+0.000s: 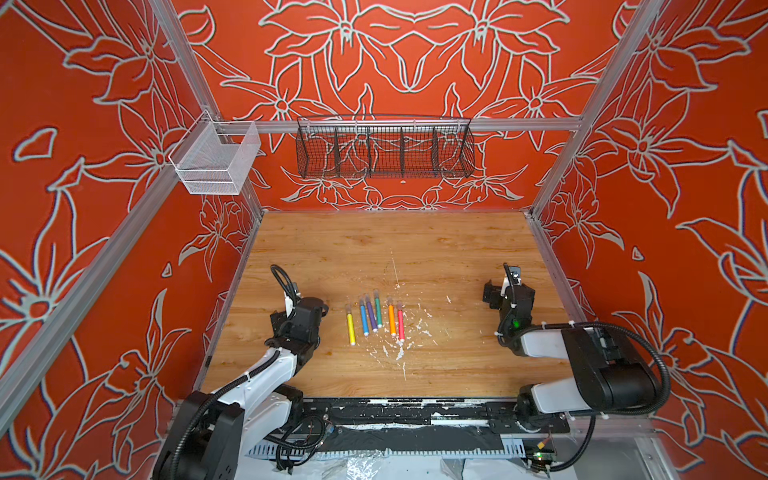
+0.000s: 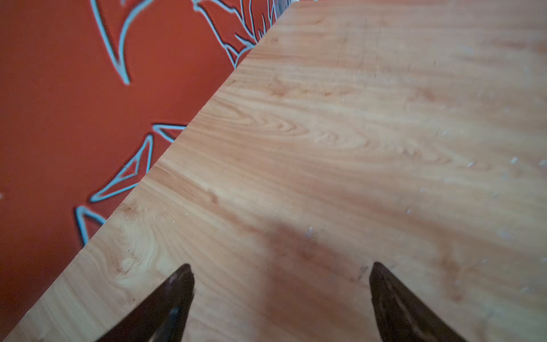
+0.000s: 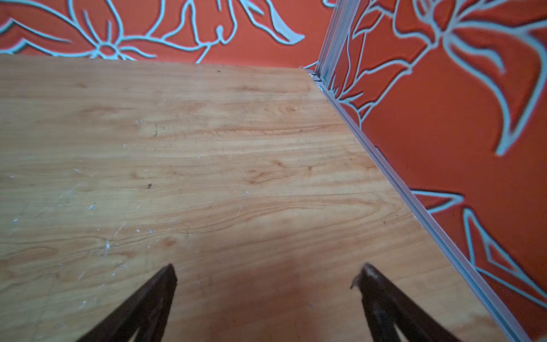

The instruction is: Insert the pens into the pen caps

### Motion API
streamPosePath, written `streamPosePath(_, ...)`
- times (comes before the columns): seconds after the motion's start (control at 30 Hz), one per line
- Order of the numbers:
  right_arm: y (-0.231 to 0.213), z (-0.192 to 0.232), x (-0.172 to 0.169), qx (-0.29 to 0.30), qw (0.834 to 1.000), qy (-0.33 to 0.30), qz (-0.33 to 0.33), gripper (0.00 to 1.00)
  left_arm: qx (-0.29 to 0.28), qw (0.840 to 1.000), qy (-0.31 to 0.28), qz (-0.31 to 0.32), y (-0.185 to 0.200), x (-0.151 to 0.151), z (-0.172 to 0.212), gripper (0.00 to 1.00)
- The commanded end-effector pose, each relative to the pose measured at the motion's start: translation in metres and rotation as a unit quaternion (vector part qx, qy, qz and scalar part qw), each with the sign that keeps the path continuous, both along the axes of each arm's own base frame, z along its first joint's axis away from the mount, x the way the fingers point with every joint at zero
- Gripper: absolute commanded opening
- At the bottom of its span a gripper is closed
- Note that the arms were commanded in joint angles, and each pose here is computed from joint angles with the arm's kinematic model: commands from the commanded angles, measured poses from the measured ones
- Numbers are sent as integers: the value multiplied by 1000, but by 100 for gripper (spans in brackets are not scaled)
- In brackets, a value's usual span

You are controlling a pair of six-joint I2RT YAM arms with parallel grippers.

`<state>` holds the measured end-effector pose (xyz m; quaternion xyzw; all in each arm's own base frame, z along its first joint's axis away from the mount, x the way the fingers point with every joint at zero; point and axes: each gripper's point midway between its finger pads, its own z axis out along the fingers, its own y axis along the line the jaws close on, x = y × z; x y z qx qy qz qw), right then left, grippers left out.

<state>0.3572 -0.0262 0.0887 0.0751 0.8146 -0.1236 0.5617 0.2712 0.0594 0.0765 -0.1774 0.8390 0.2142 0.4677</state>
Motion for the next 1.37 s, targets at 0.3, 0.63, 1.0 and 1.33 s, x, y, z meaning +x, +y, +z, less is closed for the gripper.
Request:
streamPosePath(0.3, 4, 11, 8, -3, 1000, -17, 14, 97, -50, 980, -94, -170, -35, 87, 17, 96)
streamPosePath(0.63, 4, 11, 8, -3, 1000, -18, 14, 97, -57, 980, -83, -170, -35, 88, 15, 96)
streamPosePath(1.0, 4, 11, 9, -3, 1000, -18, 15, 97, -64, 977, -74, -189, -41, 91, 12, 96)
streamPosePath(1.33, 4, 11, 8, -3, 1000, -19, 14, 97, -83, 975, -69, -193, -38, 94, 11, 96)
